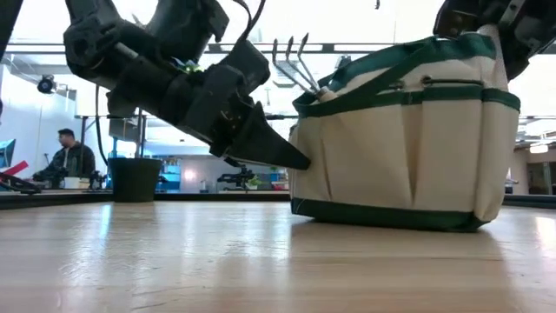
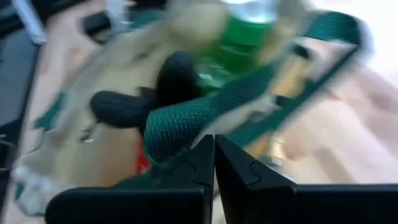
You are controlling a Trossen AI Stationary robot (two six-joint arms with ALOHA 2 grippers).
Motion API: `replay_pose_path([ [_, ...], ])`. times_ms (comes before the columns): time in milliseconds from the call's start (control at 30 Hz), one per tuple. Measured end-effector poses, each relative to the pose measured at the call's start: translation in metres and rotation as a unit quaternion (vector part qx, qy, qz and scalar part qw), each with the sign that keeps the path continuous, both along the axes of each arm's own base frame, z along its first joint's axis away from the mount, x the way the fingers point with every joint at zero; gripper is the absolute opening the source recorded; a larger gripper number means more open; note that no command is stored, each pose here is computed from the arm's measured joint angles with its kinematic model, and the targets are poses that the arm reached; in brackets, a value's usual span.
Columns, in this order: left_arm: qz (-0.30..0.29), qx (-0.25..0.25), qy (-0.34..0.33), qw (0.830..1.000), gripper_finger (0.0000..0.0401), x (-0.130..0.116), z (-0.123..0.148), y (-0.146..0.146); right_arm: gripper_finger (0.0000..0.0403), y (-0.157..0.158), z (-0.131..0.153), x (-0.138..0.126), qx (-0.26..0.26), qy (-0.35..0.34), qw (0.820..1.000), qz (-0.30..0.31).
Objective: Pick & Place Garden tools in Gardening bag
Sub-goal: Adjust the gardening bag
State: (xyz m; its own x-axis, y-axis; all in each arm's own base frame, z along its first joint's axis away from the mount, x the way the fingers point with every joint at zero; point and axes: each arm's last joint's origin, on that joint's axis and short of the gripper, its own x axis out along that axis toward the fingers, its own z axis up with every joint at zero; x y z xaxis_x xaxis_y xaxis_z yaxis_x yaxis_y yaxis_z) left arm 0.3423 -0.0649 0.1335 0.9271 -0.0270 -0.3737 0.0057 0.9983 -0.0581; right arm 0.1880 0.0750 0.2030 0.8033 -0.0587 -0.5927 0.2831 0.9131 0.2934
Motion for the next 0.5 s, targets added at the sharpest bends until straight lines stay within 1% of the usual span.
replay_pose_path([
  [167, 0.022, 0.001, 0.003, 1.0, 0.0002, -0.002, 0.0, 0.015, 0.0008, 0.011, -0.008, 0.019, 0.014, -0.02, 0.999, 0.04],
  [333, 0.039, 0.001, 0.006, 0.999, 0.0002, -0.006, 0.005, 0.028, 0.0008, 0.02, -0.011, 0.038, 0.003, -0.018, 0.998, 0.061],
  [500, 0.049, 0.017, 0.025, 0.998, 0.0002, -0.016, 0.017, 0.039, 0.0008, 0.03, -0.008, 0.06, -0.013, -0.011, 0.997, 0.07],
])
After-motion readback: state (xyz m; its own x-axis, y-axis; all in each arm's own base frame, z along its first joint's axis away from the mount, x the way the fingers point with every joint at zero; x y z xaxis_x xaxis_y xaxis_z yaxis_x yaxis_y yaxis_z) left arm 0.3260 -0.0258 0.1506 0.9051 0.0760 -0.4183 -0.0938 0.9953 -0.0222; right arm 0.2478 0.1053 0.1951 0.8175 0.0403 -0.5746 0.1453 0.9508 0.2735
